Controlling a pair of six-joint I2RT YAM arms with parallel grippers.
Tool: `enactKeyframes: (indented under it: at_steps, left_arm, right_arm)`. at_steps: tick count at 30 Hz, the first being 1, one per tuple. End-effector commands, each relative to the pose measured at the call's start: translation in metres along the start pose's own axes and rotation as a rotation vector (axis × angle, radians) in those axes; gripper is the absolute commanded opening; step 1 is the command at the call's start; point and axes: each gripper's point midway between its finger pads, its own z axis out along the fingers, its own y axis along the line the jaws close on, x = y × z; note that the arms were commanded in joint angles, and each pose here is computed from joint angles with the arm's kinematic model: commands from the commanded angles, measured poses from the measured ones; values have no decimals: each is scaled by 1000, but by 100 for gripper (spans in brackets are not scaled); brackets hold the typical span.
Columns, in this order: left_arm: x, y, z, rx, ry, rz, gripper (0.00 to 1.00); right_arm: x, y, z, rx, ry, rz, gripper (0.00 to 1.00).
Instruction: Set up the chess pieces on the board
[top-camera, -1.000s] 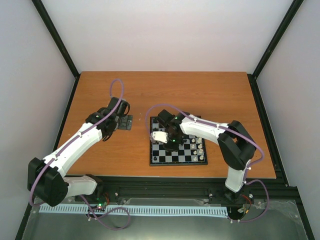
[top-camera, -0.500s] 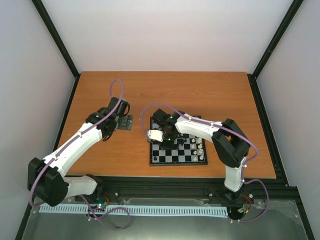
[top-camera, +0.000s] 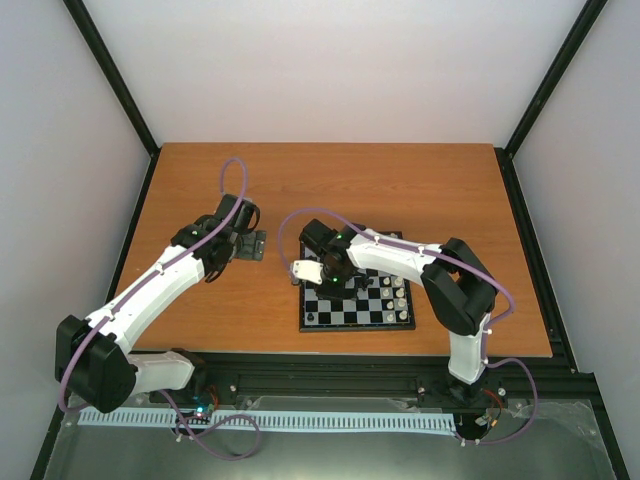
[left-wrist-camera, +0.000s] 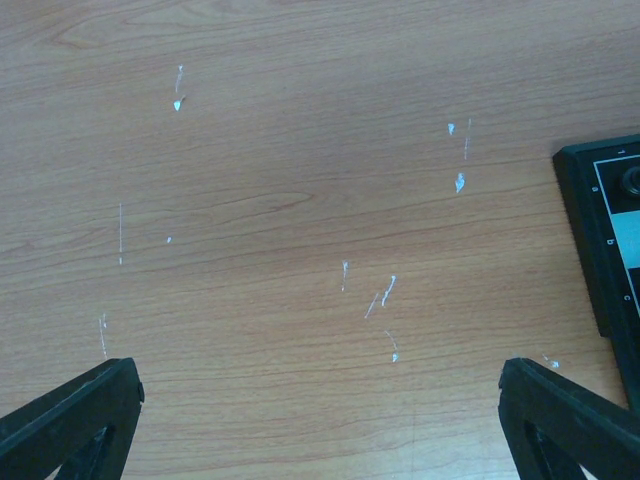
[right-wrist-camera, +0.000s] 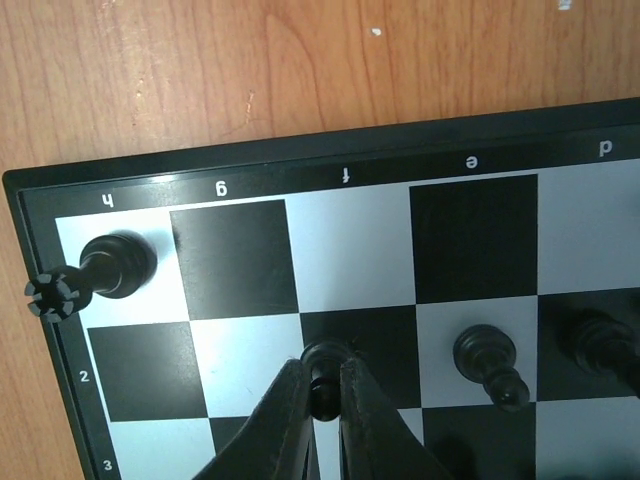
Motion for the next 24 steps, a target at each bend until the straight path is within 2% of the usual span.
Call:
enactKeyframes:
  at_steps: [1,16,24]
  left_arm:
    - [-13,0,-7,11,-25,1,100]
    - [-12,-1,-6,12,-20,2,100]
    - [-12,-1,-6,13,-19,2,100]
  right_arm:
    - [-3,-11,7,48,8,4,6]
    - [0,-12,9,54,25,8,7]
    - [0,-13,7,60,24,12,12]
